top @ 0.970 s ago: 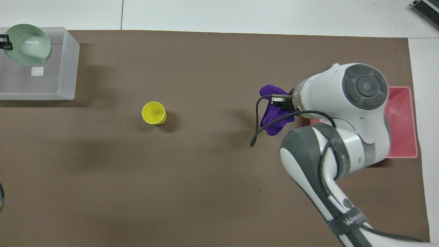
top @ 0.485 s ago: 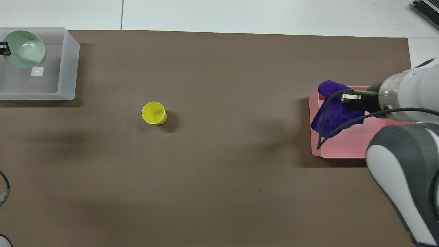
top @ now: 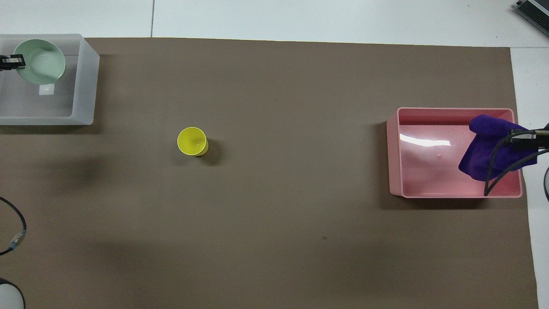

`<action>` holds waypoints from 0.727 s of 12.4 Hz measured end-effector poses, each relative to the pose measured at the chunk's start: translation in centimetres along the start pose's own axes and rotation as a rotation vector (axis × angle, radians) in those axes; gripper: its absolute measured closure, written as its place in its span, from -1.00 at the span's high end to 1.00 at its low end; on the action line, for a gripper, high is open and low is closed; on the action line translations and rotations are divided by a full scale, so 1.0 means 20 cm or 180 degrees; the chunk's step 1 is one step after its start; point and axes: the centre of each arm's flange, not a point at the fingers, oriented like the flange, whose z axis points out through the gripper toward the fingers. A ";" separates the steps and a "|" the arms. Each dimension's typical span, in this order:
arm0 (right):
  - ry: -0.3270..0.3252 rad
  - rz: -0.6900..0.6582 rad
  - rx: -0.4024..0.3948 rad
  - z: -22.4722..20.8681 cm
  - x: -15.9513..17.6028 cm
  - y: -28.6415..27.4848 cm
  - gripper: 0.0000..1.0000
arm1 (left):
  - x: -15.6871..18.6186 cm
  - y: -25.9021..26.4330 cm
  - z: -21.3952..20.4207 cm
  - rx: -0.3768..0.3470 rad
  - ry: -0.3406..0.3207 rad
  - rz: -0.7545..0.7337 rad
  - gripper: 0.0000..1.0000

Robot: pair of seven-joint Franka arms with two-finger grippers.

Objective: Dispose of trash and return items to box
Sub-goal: 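Carry the cloth into the pink bin and open the right gripper, then place the bowl in the clear box while the right gripper withdraws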

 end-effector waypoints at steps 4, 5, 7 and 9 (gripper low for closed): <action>-0.0115 -0.0017 0.0000 0.48 -0.05 0.01 -0.83 | -0.06 0.00 0.07 -0.0015 -0.0125 -0.0013 -0.96; -0.0124 -0.0033 0.0004 0.56 -0.06 -0.02 -0.83 | -0.07 0.00 0.08 -0.0020 -0.0134 -0.0009 -0.96; -0.0119 -0.0074 0.0012 0.67 -0.09 -0.08 -0.83 | -0.08 0.01 0.09 -0.0028 -0.0158 -0.0004 -0.84; -0.0095 -0.0026 0.0017 0.74 -0.11 -0.15 -0.83 | -0.08 0.01 0.09 -0.0002 -0.0180 0.0045 -0.40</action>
